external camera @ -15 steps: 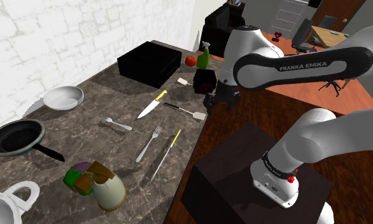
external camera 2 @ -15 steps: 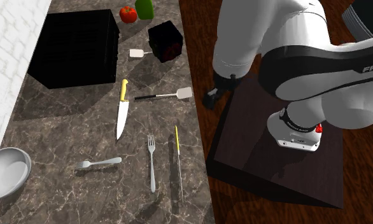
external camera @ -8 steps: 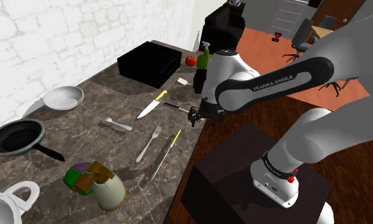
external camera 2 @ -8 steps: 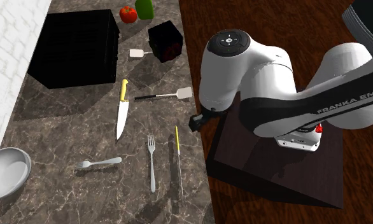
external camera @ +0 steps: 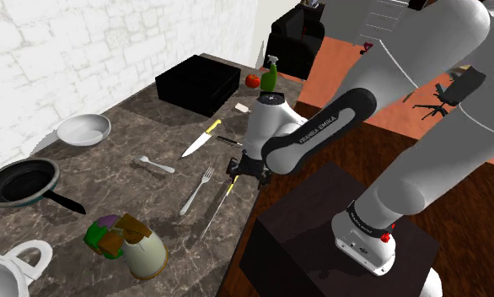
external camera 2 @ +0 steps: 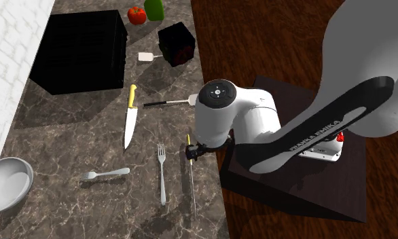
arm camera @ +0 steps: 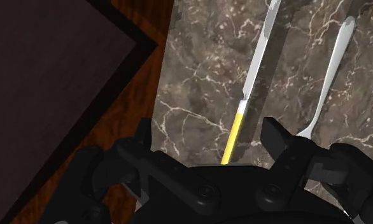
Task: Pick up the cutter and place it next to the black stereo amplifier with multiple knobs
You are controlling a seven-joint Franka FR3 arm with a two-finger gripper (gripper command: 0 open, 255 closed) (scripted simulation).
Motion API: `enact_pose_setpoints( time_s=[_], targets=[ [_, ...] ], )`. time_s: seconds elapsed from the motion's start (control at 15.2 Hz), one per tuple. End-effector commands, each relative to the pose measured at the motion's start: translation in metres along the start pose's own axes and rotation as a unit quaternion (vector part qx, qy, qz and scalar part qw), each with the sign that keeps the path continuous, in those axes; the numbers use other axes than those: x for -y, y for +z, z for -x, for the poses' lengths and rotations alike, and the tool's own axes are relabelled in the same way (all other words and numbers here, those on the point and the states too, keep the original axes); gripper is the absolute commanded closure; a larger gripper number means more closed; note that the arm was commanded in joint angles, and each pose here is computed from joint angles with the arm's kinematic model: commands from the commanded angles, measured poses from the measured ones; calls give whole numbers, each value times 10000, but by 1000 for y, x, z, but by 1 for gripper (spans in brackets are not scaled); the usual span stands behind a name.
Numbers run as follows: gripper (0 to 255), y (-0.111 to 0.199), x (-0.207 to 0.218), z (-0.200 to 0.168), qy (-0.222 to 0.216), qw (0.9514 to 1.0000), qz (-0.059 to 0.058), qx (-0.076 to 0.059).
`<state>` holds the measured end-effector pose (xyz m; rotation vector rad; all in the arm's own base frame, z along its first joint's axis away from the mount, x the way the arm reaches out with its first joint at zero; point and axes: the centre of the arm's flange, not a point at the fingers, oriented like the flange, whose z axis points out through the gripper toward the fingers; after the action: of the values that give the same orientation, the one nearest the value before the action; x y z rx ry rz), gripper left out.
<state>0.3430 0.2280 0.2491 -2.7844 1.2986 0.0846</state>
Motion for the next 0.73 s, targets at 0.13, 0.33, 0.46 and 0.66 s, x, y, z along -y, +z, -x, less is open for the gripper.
enact_pose_setpoints(
  time_s=[0.13,0.33,0.46,0.66],
  targets=[
    [0,39,31,10,541,9984,-133,70],
    [0,67,55,15,922,9954,-220,116],
    [0,81,63,17,1042,9942,-247,130],
    [0,97,64,17,1042,9942,-247,130]
  ],
)
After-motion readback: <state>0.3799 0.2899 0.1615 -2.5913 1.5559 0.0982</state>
